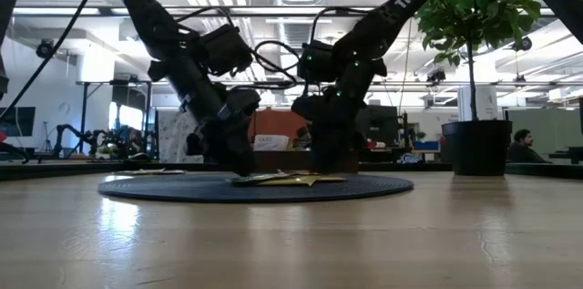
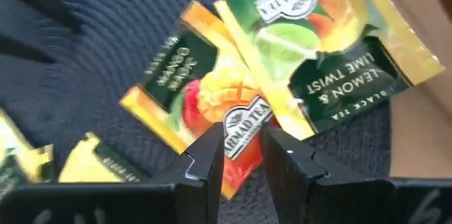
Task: Pick & Place Tea
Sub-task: Put the yellow tea bag into the middle section of the wooden organizer
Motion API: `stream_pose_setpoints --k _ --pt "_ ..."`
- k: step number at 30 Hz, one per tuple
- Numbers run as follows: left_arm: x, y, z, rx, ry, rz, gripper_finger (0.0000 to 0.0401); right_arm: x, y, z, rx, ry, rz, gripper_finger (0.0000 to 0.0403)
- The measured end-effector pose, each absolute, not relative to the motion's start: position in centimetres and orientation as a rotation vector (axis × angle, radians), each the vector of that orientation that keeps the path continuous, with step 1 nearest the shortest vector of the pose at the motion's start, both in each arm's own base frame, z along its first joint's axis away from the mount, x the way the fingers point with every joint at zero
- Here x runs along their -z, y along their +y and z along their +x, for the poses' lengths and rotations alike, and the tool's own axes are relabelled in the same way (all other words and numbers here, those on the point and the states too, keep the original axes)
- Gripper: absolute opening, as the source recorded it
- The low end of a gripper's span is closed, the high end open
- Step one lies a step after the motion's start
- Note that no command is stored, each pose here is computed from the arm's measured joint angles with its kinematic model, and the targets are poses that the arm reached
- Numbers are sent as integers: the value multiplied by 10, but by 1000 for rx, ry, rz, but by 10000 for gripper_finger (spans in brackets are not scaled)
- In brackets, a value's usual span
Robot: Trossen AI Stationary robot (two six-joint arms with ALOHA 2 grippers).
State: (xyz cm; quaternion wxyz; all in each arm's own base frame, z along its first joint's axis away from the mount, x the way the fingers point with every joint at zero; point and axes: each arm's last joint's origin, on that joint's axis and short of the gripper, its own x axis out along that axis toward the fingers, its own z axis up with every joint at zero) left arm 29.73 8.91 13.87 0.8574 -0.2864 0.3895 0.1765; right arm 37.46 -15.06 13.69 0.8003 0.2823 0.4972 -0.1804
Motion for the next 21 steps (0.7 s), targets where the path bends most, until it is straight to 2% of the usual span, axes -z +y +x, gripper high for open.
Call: stream_pose_setpoints --k 4,12,21 --pt "-137 88 296 -379 814 -623 110 -136 -141 377 329 1080 632 91" --pt "-136 86 296 -376 804 -624 110 -140 -113 390 52 1063 724 95" --pt "-135 84 296 -376 801 -637 110 -145 -106 397 102 1052 677 95"
